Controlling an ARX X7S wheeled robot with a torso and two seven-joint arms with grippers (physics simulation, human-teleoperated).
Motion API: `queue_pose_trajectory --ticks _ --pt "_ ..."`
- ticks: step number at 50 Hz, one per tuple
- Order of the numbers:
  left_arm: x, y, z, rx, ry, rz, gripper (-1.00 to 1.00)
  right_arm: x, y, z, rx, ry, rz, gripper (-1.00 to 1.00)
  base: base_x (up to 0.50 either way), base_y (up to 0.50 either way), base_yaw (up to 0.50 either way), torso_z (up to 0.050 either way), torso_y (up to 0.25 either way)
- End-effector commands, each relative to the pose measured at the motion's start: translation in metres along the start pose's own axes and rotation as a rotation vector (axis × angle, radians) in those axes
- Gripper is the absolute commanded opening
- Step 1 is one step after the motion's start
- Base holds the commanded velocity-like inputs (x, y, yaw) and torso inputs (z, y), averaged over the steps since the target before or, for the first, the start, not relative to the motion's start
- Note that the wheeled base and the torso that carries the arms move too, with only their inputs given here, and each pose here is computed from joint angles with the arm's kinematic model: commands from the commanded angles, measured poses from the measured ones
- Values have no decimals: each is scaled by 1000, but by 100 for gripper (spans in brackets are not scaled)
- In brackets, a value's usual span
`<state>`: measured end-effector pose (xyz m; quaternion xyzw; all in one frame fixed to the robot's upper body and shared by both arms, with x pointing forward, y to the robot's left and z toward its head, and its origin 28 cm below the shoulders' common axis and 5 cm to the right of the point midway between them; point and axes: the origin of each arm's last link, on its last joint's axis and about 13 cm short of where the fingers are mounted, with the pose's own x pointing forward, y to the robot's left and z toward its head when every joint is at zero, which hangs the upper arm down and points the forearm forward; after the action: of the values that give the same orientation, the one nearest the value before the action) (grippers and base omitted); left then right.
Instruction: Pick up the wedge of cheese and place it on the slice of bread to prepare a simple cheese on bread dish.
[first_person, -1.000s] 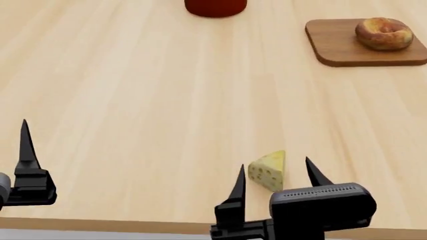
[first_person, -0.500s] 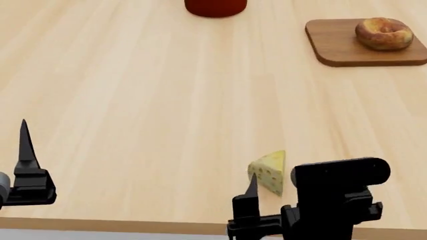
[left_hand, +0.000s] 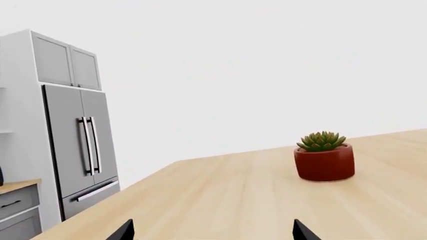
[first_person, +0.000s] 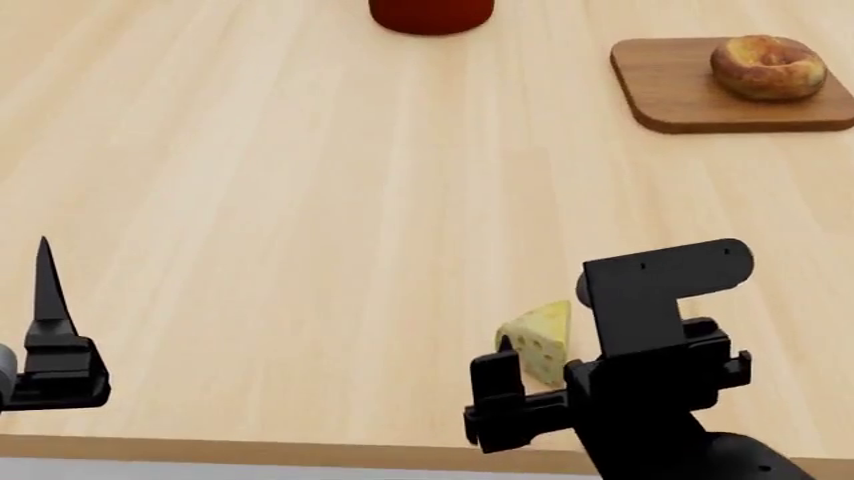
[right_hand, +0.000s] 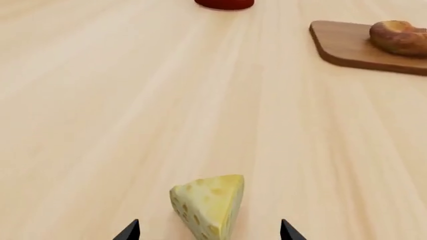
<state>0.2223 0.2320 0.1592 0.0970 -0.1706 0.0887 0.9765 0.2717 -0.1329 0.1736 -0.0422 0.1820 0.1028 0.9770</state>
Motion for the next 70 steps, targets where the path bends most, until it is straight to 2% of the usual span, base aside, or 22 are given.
queue_pose_trajectory --ticks 1,17,18,35,36,53,58,70 --pt "0 0 0 -1 0 3 100 13 -5 5 -20 56 12 100 0 0 0 0 0" --pt "0 0 0 -2 3 3 100 35 -7 2 -28 107 35 100 0 0 0 0 0" --pt "0 0 0 -2 3 3 100 36 -7 1 -49 114 23 100 0 0 0 0 0" --pt "0 0 0 -4 4 3 100 35 -7 -5 -46 126 13 100 0 0 0 0 0" --pt "0 0 0 -4 4 3 100 34 -7 -3 -49 114 6 -100 0 0 0 0 0" --pt "1 0 0 -4 8 -1 100 1 -5 31 -121 -11 -32 -100 0 0 0 0 0" --pt "1 0 -1 -4 7 1 100 -20 -8 49 -108 -112 -73 -100 0 0 0 0 0" --pt "2 -1 -1 12 3 -23 100 -57 -19 73 -74 -256 -135 -100 0 0 0 0 1"
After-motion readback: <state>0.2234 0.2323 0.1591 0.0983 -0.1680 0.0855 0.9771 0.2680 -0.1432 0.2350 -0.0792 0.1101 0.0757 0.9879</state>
